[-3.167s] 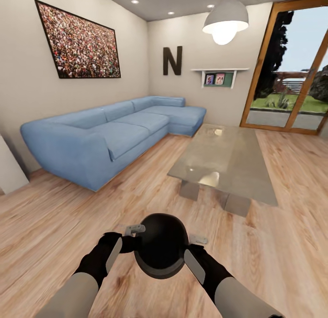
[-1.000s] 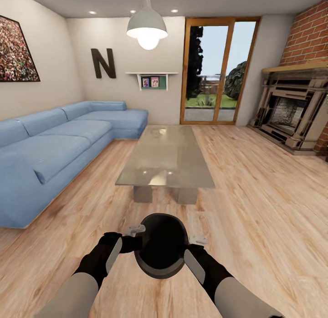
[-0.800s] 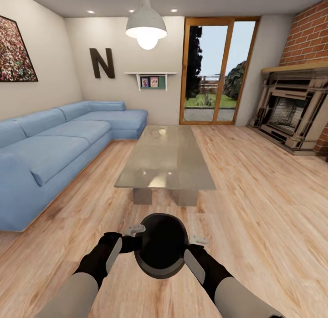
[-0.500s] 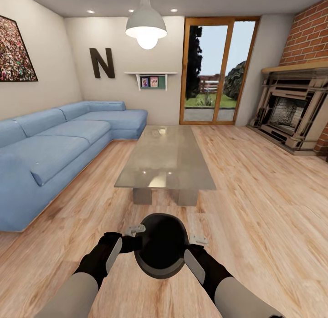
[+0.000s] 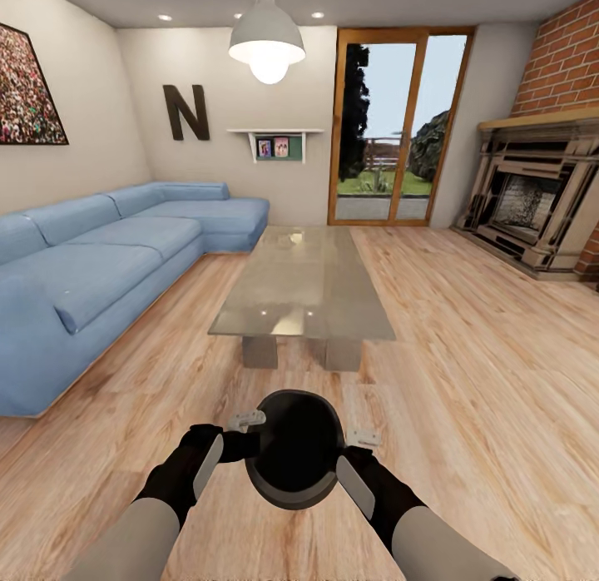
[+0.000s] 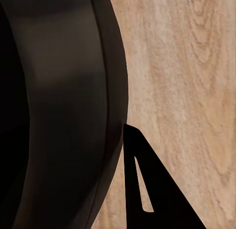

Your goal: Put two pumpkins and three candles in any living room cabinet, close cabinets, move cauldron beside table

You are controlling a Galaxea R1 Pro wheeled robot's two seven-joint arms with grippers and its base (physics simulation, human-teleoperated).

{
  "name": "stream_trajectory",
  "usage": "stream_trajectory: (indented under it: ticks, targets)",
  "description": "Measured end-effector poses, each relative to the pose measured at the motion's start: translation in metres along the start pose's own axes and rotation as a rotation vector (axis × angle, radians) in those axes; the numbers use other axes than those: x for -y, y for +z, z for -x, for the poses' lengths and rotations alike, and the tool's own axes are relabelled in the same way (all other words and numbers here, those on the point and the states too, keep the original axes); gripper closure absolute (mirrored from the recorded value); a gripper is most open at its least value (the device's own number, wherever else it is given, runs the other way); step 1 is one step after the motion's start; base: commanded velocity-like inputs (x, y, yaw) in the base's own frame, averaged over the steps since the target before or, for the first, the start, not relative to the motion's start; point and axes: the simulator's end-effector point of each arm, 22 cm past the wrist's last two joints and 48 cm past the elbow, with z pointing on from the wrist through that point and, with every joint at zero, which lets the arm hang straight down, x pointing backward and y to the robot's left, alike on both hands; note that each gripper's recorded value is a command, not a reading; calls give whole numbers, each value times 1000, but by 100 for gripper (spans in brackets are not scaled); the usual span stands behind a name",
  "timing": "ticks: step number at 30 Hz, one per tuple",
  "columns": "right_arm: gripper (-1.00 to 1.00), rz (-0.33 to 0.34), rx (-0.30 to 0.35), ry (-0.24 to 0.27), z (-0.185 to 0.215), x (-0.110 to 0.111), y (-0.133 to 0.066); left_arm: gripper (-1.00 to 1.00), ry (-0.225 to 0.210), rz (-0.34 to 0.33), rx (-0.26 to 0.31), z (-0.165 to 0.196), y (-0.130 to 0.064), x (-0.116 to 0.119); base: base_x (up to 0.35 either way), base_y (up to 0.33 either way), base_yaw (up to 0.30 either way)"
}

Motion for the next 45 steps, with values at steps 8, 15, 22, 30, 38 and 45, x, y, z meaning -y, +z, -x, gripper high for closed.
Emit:
stream_trajectory:
  ticks: [8,15,22,30,38,45]
  targets:
    - [100,-1,1,-1,-13,2,12,100,-1,-1,1,-12,12,-6,0,0,0]
    - [100,-1,1,-1,-25,3,23,100,0,-1,1,-24,23,-10,0,0,0]
    - [100,-4,-24,1,-38,6,34,100,-8,2,-23,-36,35,-15,0,0,-64]
    - [100,-9,-58,-1,-54,8,46,100,-19,6,-56,-50,48,-21,0,0,-105]
    - [100,-12,-56,-4,-53,8,46,100,-19,4,-54,-49,47,-21,100,23,0]
    - [100,-12,-56,-2,-53,8,46,100,-19,4,-54,-49,47,-20,309,69,0]
